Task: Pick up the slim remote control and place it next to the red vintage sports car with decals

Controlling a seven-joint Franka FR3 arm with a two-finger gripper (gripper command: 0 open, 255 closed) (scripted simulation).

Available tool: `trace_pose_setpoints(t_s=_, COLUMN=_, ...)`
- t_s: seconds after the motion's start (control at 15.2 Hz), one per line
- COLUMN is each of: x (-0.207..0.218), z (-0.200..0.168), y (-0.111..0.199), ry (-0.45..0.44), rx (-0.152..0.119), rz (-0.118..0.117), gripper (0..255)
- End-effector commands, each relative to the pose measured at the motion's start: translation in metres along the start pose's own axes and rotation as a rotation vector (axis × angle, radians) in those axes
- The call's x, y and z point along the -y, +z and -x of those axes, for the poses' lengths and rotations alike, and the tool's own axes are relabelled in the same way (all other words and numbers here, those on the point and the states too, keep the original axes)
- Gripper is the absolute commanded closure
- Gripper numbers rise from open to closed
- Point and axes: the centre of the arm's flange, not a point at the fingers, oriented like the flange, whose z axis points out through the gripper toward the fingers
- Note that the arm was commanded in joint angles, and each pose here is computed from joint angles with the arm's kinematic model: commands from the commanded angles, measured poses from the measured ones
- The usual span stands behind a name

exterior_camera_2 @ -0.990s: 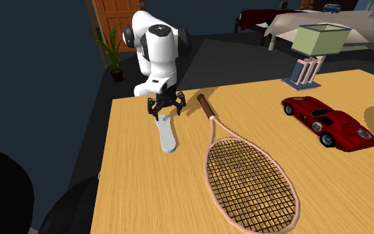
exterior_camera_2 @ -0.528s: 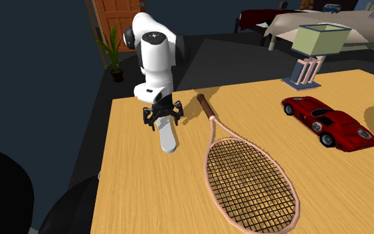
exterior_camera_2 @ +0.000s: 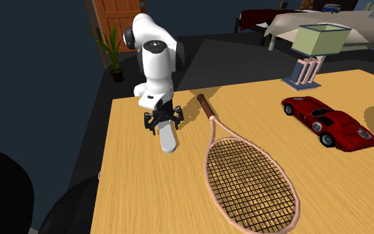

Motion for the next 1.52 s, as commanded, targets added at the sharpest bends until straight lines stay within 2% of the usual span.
trace_pose_setpoints(t_s=0.0, x=0.0, z=0.0, y=0.0, ry=0.0, rx=0.0, rz=0.0, gripper=0)
trace_pose_setpoints(t_s=0.13, x=0.0, z=0.0, y=0.0, ry=0.0, rx=0.0, rz=0.0, gripper=0)
trace_pose_setpoints(t_s=0.2, x=0.0, z=0.0, y=0.0, ry=0.0, rx=0.0, rz=0.0, gripper=255)
trace_pose_setpoints(t_s=0.79, x=0.0, z=0.0, y=0.0, ry=0.0, rx=0.0, rz=0.0, gripper=255)
trace_pose_setpoints(t_s=1.45, x=0.001, z=0.0, y=-0.053, ry=0.0, rx=0.0, rz=0.0, gripper=255)
